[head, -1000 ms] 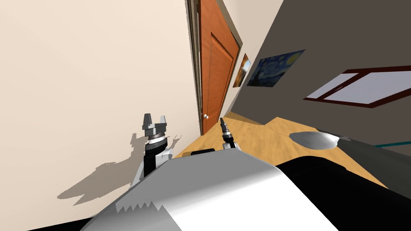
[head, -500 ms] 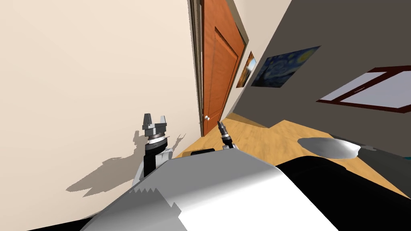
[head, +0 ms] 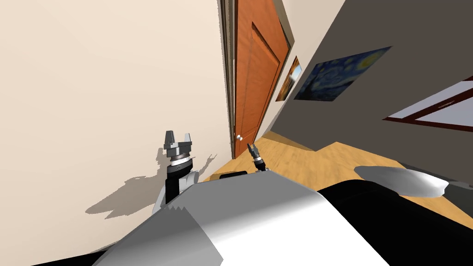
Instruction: Pull the door open
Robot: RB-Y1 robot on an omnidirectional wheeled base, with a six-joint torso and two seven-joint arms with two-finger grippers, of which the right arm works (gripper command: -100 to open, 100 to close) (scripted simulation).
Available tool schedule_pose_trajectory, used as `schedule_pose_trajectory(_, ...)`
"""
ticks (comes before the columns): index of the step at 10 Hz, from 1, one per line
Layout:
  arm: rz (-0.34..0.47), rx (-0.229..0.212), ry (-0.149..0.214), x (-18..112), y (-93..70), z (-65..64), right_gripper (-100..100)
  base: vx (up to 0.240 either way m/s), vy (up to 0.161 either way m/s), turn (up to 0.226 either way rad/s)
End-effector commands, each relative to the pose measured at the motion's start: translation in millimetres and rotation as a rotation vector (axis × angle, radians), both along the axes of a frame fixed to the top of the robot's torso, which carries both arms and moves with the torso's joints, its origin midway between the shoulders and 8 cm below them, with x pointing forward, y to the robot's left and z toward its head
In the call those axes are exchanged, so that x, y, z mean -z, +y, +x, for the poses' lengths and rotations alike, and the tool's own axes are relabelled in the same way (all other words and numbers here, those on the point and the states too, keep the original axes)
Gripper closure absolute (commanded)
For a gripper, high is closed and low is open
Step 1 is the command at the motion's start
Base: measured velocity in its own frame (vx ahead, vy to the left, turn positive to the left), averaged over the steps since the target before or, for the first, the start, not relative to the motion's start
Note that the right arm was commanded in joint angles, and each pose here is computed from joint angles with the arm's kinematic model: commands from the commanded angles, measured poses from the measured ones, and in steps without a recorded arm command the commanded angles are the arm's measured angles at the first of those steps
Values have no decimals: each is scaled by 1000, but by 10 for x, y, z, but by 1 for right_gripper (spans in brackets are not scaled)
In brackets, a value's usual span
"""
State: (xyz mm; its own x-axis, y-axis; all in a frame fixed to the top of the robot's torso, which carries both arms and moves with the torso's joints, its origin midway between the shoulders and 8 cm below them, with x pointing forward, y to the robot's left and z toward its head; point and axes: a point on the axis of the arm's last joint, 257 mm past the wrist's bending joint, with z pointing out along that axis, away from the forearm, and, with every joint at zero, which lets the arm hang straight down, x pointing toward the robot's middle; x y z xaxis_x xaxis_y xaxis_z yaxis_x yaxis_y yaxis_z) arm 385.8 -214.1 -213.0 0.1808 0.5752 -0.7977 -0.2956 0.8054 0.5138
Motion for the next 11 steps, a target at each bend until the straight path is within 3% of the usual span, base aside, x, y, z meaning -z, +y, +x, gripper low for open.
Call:
schedule_pose_trajectory(1,-62,0,18,153,42,-19,-100,89,-35,72)
schedule_pose_trajectory(11,-377,-40,105,1042,382,-288,-100,93,-47,67)
